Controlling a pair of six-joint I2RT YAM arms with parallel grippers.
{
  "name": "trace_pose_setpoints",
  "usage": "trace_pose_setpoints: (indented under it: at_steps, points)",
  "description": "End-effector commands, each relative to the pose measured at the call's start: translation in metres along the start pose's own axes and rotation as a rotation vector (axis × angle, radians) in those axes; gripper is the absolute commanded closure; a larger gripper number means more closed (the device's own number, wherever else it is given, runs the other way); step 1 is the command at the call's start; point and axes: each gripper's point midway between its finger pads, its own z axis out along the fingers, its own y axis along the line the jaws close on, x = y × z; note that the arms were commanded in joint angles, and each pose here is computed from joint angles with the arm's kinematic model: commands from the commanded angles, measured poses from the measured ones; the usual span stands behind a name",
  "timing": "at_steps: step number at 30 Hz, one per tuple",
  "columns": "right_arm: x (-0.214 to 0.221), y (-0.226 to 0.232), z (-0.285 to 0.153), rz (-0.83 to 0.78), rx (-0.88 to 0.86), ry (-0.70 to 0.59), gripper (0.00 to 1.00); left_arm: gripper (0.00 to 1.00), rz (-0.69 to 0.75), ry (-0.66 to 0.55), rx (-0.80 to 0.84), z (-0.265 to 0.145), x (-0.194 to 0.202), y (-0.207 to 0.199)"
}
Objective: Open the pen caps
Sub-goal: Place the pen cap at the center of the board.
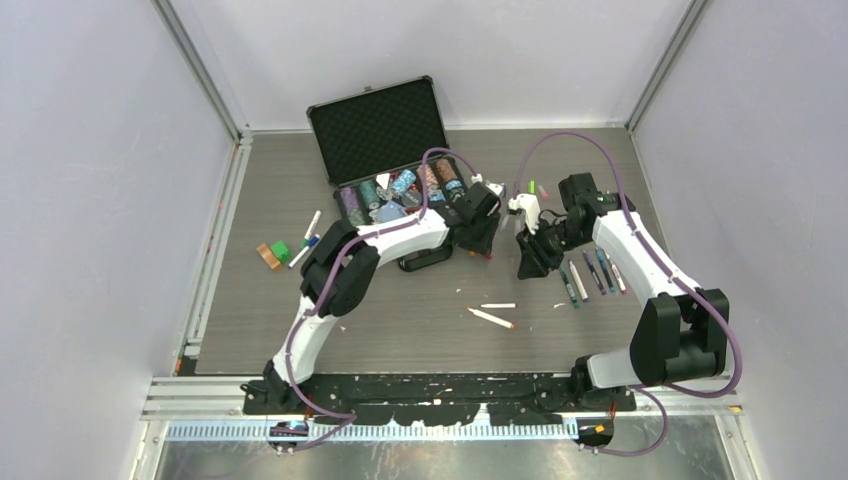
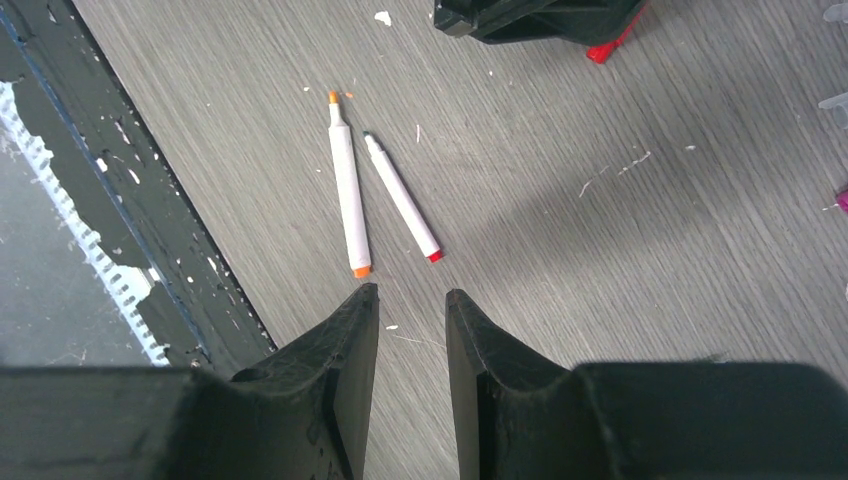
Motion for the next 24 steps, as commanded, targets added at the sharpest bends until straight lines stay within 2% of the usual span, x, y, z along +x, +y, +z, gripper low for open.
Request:
trace_pose_setpoints:
  at_steps: [1, 6, 11, 13, 16, 19, 24]
  points:
    - [-0.018, 0.003, -0.013, -0.051, 0.009, -0.059, 0.64, 0.67, 0.026, -0.123, 0.009, -0.047, -0.035, -0.009]
    - [-0.018, 0.004, -0.013, -0.051, 0.005, -0.063, 0.64, 0.67, 0.052, -0.178, 0.021, -0.079, -0.036, -0.006]
    - [-0.019, 0.005, -0.013, -0.053, 0.001, -0.068, 0.64, 0.59, 0.123, -0.233, -0.011, -0.12, -0.033, 0.008]
    - [-0.019, 0.006, -0.013, -0.054, -0.001, -0.069, 0.64, 0.55, 0.156, -0.248, -0.066, -0.136, -0.031, 0.023]
    - [-0.019, 0.006, -0.012, -0.054, -0.005, -0.07, 0.64, 0.43, 0.201, -0.266, -0.156, -0.161, -0.03, 0.054]
    - [-0.018, 0.007, -0.012, -0.054, -0.009, -0.07, 0.64, 0.32, 0.193, -0.265, -0.179, -0.182, -0.026, 0.087]
    - [-0.019, 0.007, -0.012, -0.055, -0.013, -0.073, 0.64, 0.31, 0.033, -0.243, -0.203, -0.223, -0.016, 0.16]
